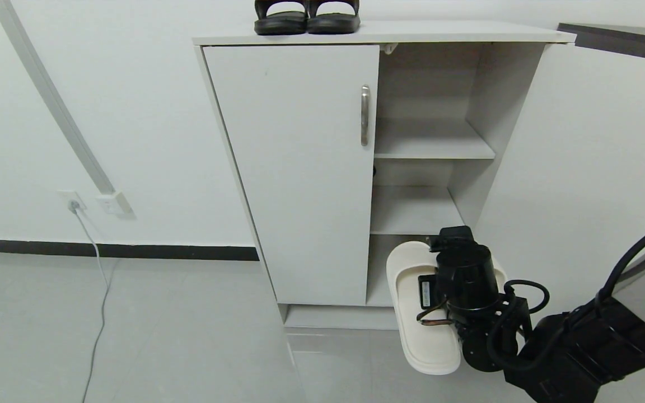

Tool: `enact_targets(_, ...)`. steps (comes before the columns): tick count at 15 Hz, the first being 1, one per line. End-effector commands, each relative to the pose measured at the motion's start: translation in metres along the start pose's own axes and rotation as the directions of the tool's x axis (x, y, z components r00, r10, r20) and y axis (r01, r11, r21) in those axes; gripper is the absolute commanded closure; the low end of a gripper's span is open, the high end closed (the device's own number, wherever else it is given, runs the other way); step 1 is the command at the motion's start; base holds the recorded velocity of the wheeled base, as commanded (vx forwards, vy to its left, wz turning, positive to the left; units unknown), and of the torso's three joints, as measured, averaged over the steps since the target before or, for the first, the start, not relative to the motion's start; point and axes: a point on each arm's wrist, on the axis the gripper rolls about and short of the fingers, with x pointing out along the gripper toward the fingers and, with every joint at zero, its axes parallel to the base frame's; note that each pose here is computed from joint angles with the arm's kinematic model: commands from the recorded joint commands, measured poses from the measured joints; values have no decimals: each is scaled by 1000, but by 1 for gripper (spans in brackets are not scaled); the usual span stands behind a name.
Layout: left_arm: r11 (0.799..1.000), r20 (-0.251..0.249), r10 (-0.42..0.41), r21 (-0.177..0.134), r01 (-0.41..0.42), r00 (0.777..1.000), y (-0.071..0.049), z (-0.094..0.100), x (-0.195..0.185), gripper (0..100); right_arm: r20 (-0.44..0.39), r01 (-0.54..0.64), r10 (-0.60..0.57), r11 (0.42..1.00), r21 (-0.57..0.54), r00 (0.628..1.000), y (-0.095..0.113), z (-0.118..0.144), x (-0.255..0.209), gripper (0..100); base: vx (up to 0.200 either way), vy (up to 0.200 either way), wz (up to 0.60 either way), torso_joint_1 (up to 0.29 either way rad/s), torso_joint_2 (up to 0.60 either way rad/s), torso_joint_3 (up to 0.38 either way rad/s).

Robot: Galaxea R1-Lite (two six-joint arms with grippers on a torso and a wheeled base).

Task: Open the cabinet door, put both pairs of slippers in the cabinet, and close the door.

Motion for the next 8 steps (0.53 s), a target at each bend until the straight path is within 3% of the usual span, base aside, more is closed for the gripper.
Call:
enact_targets(1, 999, -29, -44, 13, 45, 999, -1, -9, 0, 100, 3, -3, 3, 1000, 2, 1000, 0, 1, -1, 100, 0, 0, 0, 0, 0, 0)
enact_targets(2, 993, -42, -119, 17, 120, 992, -3, -10, 0, 100, 5, -4, 4, 1000, 2, 1000, 1, 0, -1, 100, 0, 0, 0, 0, 0, 0)
enact_targets(5, 972, -40, -229, 49, 231, 973, -3, -11, -1, 100, 9, -8, 8, 1000, 5, 1000, 1, 1, -2, 100, 0, 0, 0, 0, 0, 0)
enact_targets(6, 945, -28, -322, 48, 323, 946, -1, -11, -2, 100, 7, -8, 8, 1000, 2, 1000, 2, 0, -1, 100, 0, 0, 0, 0, 0, 0)
enact_targets(8, 946, -40, -319, 46, 320, 947, -2, -11, -1, 100, 4, -7, 7, 1000, -1, 1000, 3, -2, 0, 100, 0, 0, 0, 0, 0, 0)
